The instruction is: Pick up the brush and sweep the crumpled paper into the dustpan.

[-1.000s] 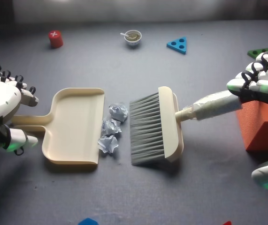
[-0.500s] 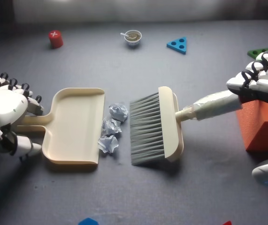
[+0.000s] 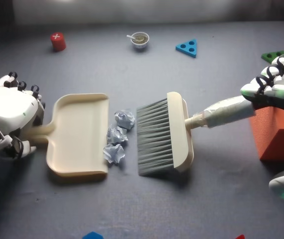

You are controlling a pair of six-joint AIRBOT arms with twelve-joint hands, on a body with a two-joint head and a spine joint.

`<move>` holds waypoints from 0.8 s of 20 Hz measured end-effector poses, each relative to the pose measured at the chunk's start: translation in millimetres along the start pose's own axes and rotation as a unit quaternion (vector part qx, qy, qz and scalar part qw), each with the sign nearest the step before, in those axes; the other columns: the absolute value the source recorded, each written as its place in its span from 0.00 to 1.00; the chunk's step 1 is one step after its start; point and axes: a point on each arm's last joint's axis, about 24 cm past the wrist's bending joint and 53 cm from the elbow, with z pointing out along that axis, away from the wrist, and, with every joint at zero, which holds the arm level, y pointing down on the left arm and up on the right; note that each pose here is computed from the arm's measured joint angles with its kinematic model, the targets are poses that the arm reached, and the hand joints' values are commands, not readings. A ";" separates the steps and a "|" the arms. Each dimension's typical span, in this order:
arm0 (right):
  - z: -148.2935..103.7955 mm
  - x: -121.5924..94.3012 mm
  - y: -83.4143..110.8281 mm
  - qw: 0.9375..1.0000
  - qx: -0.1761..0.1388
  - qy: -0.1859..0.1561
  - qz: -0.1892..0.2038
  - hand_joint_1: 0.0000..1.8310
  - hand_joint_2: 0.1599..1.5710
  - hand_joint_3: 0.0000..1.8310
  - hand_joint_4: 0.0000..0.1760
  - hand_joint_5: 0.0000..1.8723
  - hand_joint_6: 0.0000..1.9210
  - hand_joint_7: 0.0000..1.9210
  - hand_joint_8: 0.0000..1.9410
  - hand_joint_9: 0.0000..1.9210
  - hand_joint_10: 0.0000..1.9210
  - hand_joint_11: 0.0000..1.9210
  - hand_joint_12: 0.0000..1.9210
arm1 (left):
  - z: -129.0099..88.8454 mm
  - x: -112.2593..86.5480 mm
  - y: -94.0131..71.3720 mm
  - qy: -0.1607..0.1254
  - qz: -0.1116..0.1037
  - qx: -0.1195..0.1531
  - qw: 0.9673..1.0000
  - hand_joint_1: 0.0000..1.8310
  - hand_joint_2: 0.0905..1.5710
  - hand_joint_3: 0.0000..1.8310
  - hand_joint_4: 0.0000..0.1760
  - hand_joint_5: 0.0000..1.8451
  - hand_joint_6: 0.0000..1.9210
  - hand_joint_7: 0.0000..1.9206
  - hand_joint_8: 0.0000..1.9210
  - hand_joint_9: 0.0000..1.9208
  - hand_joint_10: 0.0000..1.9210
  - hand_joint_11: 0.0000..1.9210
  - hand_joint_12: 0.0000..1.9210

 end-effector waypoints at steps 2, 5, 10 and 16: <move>0.0 -0.4 -0.6 1.000 0.001 -0.001 0.000 0.04 0.60 0.00 0.00 0.07 0.00 0.09 0.00 0.09 0.00 0.09 0.01 | 0.1 -0.3 1.3 0.000 -0.005 -0.003 1.000 0.61 0.71 0.00 0.00 0.51 0.55 0.21 0.00 0.19 0.00 0.00 0.43; 0.0 -0.6 -0.9 1.000 0.001 -0.001 -0.004 0.06 0.60 0.00 0.00 0.08 0.00 0.10 0.00 0.10 0.00 0.10 0.01 | 0.6 -0.8 0.8 0.000 -0.006 -0.004 1.000 0.60 0.71 0.00 0.00 0.51 0.55 0.22 0.00 0.20 0.00 0.00 0.43; -0.9 0.8 -4.7 0.999 0.009 -0.010 -0.051 0.26 0.58 0.00 0.00 0.09 0.01 0.11 0.01 0.11 0.01 0.12 0.01 | 4.0 -3.0 -4.9 0.009 -0.008 -0.005 1.000 0.58 0.72 0.00 0.00 0.49 0.57 0.22 0.00 0.21 0.00 0.00 0.47; 13.4 -4.6 1.3 0.995 0.044 -0.060 -0.070 0.46 0.50 0.00 0.00 0.06 0.00 0.10 0.00 0.10 0.00 0.10 0.00 | 6.9 -12.5 -5.9 0.009 -0.015 -0.006 1.000 0.57 0.73 0.00 0.00 0.48 0.59 0.20 0.00 0.19 0.00 0.00 0.40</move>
